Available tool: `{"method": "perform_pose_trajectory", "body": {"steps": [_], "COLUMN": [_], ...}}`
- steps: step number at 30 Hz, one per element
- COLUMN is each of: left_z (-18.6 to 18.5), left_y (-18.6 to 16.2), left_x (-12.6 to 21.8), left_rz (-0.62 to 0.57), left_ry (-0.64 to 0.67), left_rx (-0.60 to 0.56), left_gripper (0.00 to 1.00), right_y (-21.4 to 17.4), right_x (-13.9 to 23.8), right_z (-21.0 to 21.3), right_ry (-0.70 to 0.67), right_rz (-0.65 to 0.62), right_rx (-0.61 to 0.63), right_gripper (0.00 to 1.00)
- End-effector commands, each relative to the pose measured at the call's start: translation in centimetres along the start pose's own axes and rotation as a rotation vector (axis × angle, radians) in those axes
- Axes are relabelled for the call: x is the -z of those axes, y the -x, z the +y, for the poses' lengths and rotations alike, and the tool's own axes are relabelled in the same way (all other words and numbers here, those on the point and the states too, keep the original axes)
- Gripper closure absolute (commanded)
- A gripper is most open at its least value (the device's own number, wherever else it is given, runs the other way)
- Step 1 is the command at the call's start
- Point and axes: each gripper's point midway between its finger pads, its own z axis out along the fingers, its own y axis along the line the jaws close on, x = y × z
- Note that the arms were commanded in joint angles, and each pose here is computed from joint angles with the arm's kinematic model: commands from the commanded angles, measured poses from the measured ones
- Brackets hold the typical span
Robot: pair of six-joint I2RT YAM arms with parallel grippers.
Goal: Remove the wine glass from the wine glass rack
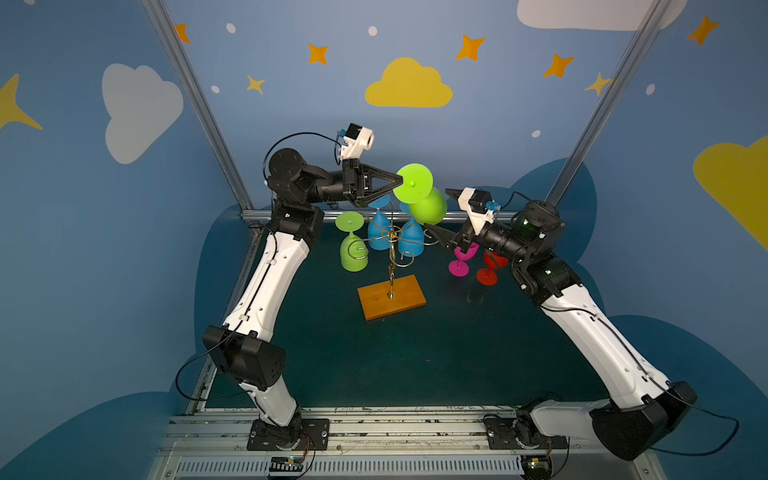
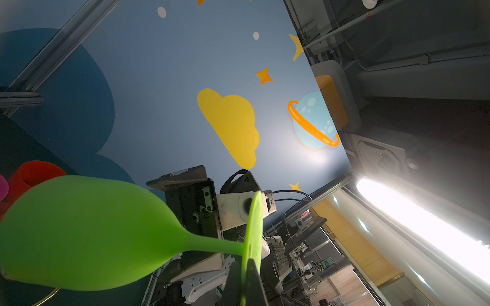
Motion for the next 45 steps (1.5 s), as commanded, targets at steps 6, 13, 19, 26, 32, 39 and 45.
{"method": "perform_pose_trajectory", "body": {"steps": [6,13,19,26,32,39,45], "left_z": [-1.8,-2.1,-2.5,-1.6,-0.3,1.4,3.6], "left_y": [-0.8,-1.0,-0.9,-0.6,0.1,0.6,1.5], "left_x": [-0.5,-0.8,-0.7,-0.8,-0.7,-0.7,-0.6], "left_rz": [0.023,0.028,0.023,0.015,-0.008,-0.039,-0.091], "left_ry": [-0.025,-0.037,-0.04,-0.032,-0.017,0.008,0.091], "left_rx": [-0.041,-0.042,-0.051,-0.05,-0.038,-0.056,-0.232], "left_gripper": [0.97,0.97,0.97,0.97,0.59,0.48,0.45], "right_y": [1.0,0.3,0.3,0.2,0.4,0.1,-0.7], "right_x": [-2.0,-3.0,-2.8,-1.9,-0.8,2.0,4.5], "right_z": [-0.7,-0.3,-0.2,0.5,0.6,0.6,0.3], "right_ry": [-0.021,-0.009,-0.021,-0.017,-0.034,-0.104,-0.17], "right_rz": [-0.028,-0.009,-0.003,0.009,0.03,0.105,0.252], "right_rx": [0.066,0.049,0.033,0.007,-0.022,-0.115,-0.223], "right_gripper": [0.1,0.11,0.17,0.39,0.51,0.6,0.64]}}
